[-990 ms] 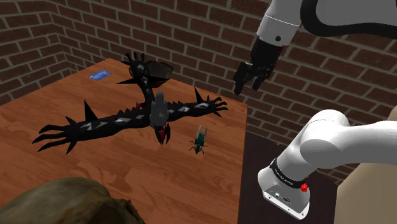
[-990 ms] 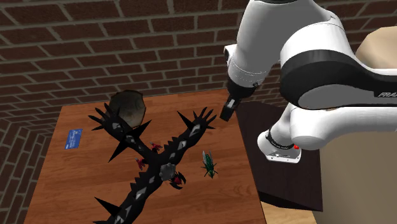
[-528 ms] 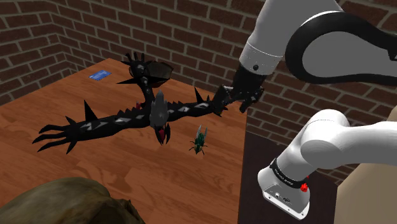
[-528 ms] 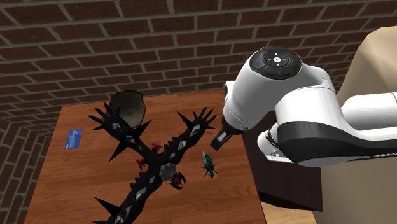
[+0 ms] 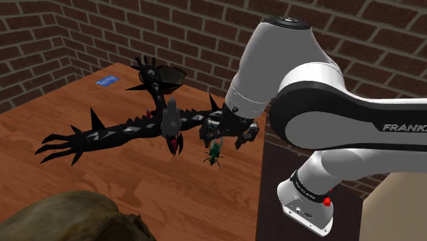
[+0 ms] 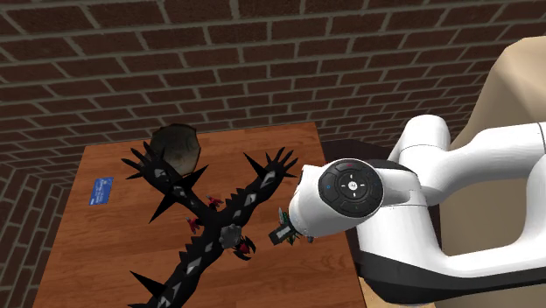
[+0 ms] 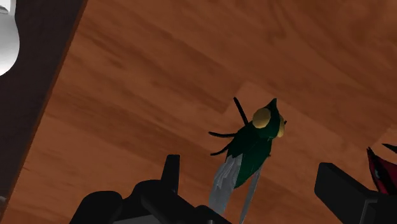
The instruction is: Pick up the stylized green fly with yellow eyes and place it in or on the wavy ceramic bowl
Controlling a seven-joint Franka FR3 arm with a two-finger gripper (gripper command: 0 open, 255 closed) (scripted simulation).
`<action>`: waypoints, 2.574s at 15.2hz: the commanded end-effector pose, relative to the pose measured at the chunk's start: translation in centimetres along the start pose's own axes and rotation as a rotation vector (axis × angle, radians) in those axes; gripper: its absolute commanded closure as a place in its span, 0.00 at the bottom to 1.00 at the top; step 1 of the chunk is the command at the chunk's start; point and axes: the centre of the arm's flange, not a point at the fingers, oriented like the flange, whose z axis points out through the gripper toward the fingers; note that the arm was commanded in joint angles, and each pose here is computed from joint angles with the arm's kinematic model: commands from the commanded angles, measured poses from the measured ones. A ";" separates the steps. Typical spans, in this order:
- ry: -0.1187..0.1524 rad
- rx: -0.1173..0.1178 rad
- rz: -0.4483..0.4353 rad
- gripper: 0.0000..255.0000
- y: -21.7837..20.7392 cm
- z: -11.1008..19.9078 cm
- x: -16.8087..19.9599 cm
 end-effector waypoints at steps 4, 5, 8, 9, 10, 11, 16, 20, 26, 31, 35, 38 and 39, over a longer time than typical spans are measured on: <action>0.006 0.002 0.028 0.00 -0.6 2.7 -0.4; 0.006 0.002 0.028 0.00 -0.6 3.2 -0.4; 0.006 0.002 0.028 0.00 -0.6 4.6 -0.4; 0.006 0.002 0.028 0.00 -0.6 4.6 -0.4; 0.006 0.002 0.028 0.00 -0.6 4.6 -0.4; 0.006 0.002 0.028 0.00 -0.6 4.6 -0.4; 0.006 0.001 0.028 1.00 -0.6 4.6 -0.4; 0.006 0.002 0.028 1.00 -0.6 4.6 -0.4; 0.006 0.002 0.028 1.00 -0.6 4.0 -0.3; 0.006 0.002 0.028 1.00 -0.7 1.4 0.0; 0.006 0.002 0.028 1.00 -0.8 -0.7 0.2; 0.006 0.002 0.028 1.00 -0.9 -2.2 0.4; 0.006 0.002 0.028 1.00 -0.9 -2.8 0.5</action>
